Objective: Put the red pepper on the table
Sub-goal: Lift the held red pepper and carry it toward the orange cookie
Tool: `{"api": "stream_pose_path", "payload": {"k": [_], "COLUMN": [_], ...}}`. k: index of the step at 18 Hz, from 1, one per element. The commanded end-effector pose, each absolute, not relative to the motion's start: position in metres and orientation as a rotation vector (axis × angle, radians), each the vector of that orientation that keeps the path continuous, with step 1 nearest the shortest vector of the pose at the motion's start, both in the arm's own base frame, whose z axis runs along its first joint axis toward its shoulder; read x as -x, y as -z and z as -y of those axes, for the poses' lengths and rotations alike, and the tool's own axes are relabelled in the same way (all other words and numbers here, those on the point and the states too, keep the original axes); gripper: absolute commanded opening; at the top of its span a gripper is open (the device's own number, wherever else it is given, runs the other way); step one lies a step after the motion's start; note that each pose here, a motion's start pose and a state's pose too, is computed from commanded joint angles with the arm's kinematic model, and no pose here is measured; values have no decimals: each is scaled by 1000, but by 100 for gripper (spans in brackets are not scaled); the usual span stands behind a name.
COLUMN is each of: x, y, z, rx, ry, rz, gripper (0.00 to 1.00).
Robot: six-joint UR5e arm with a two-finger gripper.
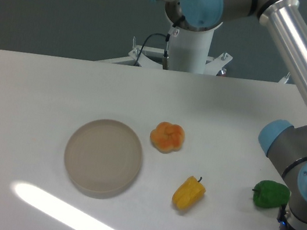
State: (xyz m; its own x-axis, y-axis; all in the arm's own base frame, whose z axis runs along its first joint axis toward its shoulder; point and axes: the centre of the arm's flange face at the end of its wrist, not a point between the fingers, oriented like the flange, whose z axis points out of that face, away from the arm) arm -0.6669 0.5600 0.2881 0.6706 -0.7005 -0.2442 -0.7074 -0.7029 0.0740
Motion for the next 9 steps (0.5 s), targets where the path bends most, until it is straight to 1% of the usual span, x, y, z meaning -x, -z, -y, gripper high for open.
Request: {"api": "stream_pose_path", "payload": {"k": [5,7,9], "x": [648,634,618], "y": [-299,-306,-315], "z": [-556,-560,-554], "rx": [2838,2827,2811], "ry": [-364,-355,-327], "rz": [-1204,-1218,-1220], "gripper": [45,45,45]}}
